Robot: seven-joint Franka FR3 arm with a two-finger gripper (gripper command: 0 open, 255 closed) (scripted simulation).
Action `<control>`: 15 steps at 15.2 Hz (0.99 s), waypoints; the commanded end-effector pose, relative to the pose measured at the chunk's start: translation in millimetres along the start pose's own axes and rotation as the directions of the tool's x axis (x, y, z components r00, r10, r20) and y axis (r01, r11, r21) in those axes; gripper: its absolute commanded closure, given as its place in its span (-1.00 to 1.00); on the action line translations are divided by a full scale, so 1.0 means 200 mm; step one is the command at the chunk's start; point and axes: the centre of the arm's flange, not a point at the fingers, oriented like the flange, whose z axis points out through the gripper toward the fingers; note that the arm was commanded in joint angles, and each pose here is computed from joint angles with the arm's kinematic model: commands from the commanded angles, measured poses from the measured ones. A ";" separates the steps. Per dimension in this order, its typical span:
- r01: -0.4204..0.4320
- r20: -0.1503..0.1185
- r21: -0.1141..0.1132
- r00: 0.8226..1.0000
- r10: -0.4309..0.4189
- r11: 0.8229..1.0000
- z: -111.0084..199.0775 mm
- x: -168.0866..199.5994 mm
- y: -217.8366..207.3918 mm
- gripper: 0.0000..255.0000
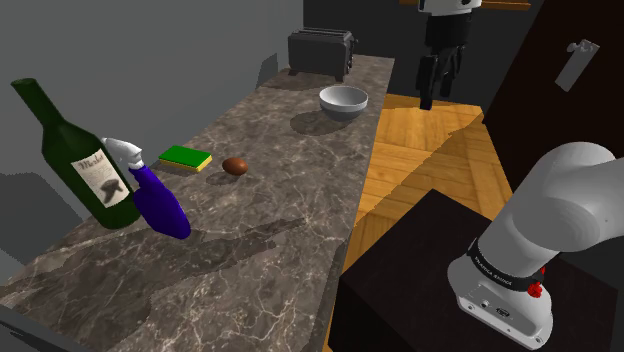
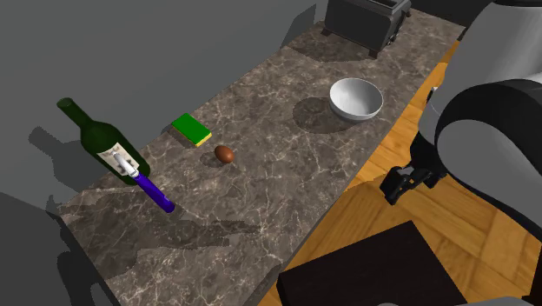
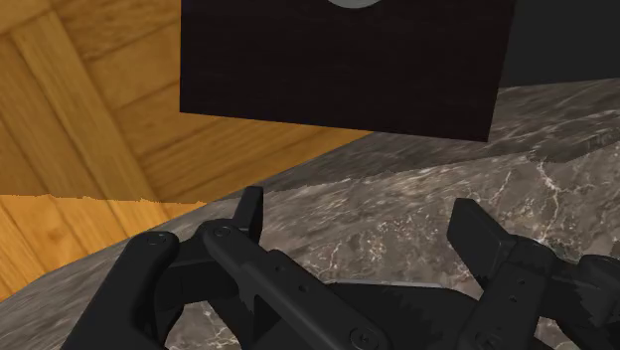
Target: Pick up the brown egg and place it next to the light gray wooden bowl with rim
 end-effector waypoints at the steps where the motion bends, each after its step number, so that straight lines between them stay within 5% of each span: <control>1: 0.000 0.000 0.000 1.000 0.000 1.000 0.00 0.00 0.00 -1.00; 15: -0.117 -0.054 -0.028 0.992 0.115 0.993 0.23 0.59 -0.66 -1.00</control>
